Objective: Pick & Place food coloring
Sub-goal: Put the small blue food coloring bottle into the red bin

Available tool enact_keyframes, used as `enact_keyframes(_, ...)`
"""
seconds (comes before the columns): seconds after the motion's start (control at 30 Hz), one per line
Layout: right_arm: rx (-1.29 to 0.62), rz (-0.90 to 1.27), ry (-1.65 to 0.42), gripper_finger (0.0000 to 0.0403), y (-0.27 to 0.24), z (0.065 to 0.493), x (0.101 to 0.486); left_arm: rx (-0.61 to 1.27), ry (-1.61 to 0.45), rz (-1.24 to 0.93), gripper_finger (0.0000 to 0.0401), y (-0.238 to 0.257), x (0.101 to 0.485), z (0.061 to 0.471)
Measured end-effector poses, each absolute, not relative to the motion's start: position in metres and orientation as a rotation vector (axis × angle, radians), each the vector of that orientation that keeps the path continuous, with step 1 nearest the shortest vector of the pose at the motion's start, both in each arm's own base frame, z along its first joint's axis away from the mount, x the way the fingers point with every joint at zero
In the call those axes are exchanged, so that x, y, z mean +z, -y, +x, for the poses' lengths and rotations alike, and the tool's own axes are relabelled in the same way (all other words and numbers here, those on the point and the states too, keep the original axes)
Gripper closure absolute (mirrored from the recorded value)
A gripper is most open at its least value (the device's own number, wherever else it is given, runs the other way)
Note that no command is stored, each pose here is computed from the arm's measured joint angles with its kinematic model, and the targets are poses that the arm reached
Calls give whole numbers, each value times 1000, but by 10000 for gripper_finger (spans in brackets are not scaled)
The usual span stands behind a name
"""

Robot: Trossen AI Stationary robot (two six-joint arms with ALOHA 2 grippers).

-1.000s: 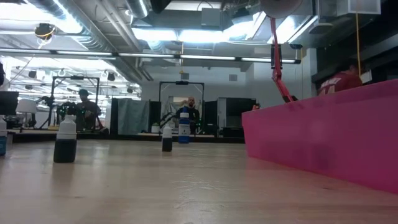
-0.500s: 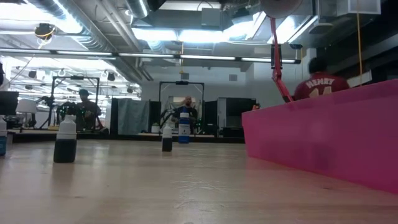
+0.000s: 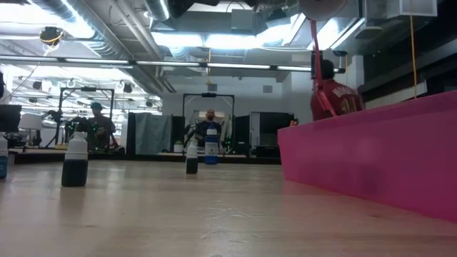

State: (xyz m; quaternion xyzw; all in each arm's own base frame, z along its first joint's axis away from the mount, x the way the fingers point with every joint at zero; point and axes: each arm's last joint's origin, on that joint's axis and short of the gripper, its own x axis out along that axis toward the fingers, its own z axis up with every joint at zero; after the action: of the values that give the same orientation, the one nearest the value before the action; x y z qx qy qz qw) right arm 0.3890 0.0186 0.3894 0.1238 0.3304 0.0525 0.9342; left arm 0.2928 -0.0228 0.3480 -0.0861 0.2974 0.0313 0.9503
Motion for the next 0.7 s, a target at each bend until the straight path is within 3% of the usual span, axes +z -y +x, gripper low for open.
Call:
enact_keyframes(0.4, 112, 227, -715, 207, -19, 386, 386, 68, -622, -223, 335, 18, 342, 299)
enact_keyframes(0.7, 94, 196, -712, 209, -18, 387, 386, 53, -612, -230, 335, 18, 345, 297)
